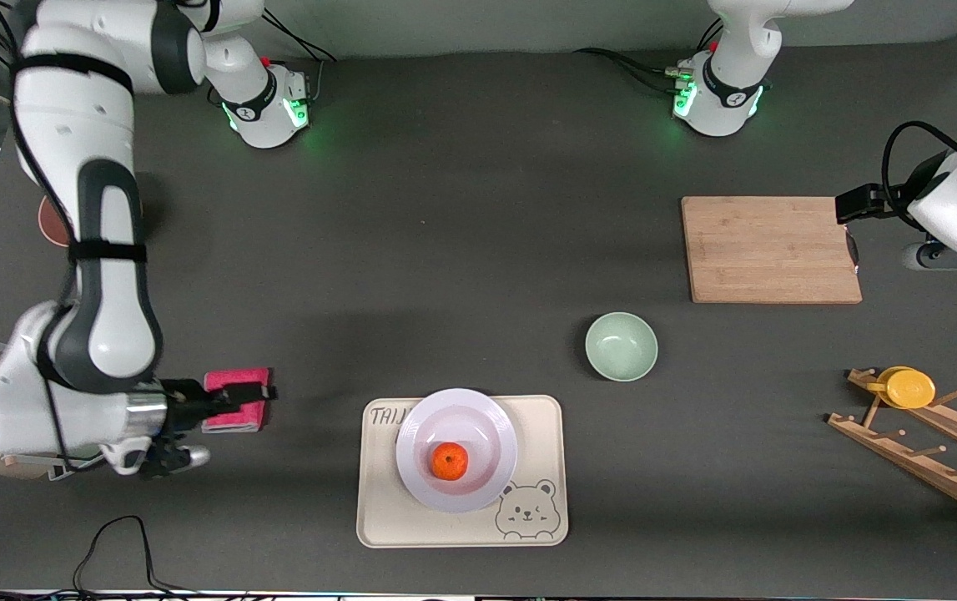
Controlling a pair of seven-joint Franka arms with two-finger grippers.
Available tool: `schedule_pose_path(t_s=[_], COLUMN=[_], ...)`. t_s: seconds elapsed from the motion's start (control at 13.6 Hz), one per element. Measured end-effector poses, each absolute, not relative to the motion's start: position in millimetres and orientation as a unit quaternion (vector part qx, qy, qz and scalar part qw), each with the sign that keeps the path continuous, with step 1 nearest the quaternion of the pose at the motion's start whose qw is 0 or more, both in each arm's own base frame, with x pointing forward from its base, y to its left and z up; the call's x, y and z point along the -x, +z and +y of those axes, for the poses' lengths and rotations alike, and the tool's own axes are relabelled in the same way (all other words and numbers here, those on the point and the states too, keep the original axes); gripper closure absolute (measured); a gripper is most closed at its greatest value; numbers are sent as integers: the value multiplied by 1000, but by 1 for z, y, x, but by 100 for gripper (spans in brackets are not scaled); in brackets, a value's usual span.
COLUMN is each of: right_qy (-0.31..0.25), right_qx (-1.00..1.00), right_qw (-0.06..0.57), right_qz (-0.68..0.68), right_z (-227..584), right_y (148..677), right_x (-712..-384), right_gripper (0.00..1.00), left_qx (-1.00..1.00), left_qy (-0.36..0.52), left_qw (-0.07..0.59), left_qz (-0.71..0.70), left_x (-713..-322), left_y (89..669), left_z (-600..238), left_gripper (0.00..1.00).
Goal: Place orange and plate with both arms
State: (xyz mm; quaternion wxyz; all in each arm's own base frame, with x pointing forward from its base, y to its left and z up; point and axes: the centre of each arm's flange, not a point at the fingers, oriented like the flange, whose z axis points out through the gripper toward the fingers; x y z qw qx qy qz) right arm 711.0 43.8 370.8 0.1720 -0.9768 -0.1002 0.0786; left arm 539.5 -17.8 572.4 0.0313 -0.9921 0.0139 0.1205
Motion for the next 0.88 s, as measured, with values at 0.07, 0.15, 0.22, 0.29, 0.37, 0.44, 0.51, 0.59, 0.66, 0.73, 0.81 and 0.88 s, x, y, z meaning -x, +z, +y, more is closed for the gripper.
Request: schedule_pose_path(t_s=[0.07,0.15,0.22,0.29,0.37,0.44,0.51,0.59,0.66,0.73,0.81,0.88], right_qy=[80,84,92,97,95,89,81,74,67,63,60,54], right_qx=[981,985,987,990,992,993,995,996,996,996,997,997], right_qw=[141,112,84,64,52,41,32,25,22,19,18,20], right_qz=[-105,-105,-98,-85,-71,-61,-56,-53,-53,-52,-49,-42], right_z=[35,25,17,10,4,-1,-8,-14,-18,-22,-25,-32], right_y=[403,433,459,482,504,524,541,556,569,576,581,583], right_x=[-700,-688,-675,-662,-650,-639,-627,-615,-604,-597,-592,-588], right_gripper=[0,0,0,0,0,0,0,0,0,0,0,0], left_qx=[992,992,992,992,992,992,992,992,992,992,992,992], left_qy=[120,120,120,121,121,121,121,122,122,121,120,118], left_qw=[31,32,32,32,32,32,32,32,32,32,32,32], left_qz=[14,14,13,13,12,12,12,12,12,12,13,13], left_x=[-540,-540,-540,-540,-539,-539,-539,-539,-539,-539,-539,-539], left_y=[573,573,573,573,573,573,573,573,573,574,576,578], left_z=[-18,-17,-17,-17,-16,-16,-16,-16,-16,-16,-17,-17], left_gripper=[0,0,0,0,0,0,0,0,0,0,0,0])
